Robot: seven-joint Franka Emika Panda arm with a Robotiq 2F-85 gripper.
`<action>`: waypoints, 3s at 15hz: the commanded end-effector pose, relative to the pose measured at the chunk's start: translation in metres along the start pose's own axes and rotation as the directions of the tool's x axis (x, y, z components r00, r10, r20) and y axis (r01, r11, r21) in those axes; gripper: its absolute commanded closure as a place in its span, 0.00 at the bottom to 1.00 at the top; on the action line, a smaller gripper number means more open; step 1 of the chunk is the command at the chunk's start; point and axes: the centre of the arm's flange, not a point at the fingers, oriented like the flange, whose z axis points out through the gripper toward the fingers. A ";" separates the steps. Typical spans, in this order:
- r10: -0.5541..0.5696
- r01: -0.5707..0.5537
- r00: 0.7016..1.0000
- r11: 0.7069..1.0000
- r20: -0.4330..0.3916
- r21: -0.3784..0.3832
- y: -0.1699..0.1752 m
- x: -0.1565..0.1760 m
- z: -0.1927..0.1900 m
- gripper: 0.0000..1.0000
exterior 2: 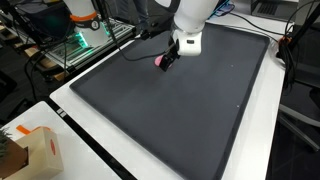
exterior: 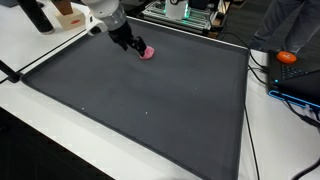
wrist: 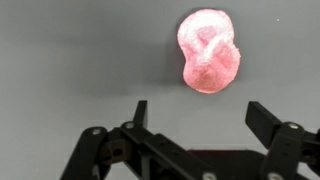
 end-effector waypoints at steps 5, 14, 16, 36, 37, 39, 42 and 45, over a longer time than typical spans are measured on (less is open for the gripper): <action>0.340 -0.346 0.938 0.921 0.061 0.180 0.037 -0.009 -0.001 0.00; 0.413 -0.415 0.909 0.880 0.063 0.231 0.056 -0.033 -0.008 0.00; 0.346 -0.344 0.938 0.912 0.032 0.224 0.050 -0.041 -0.018 0.00; -0.636 0.628 0.761 0.772 -0.128 -0.102 -0.048 -0.140 -0.116 0.00; -0.676 0.666 0.726 0.737 -0.124 -0.113 -0.051 -0.143 -0.117 0.00; -0.749 0.736 0.653 0.662 -0.107 -0.139 -0.057 -0.147 -0.118 0.00; -0.721 0.712 0.682 0.692 -0.121 -0.118 -0.061 -0.134 -0.122 0.00; -0.733 0.723 0.670 0.680 -0.118 -0.123 -0.062 -0.135 -0.123 0.00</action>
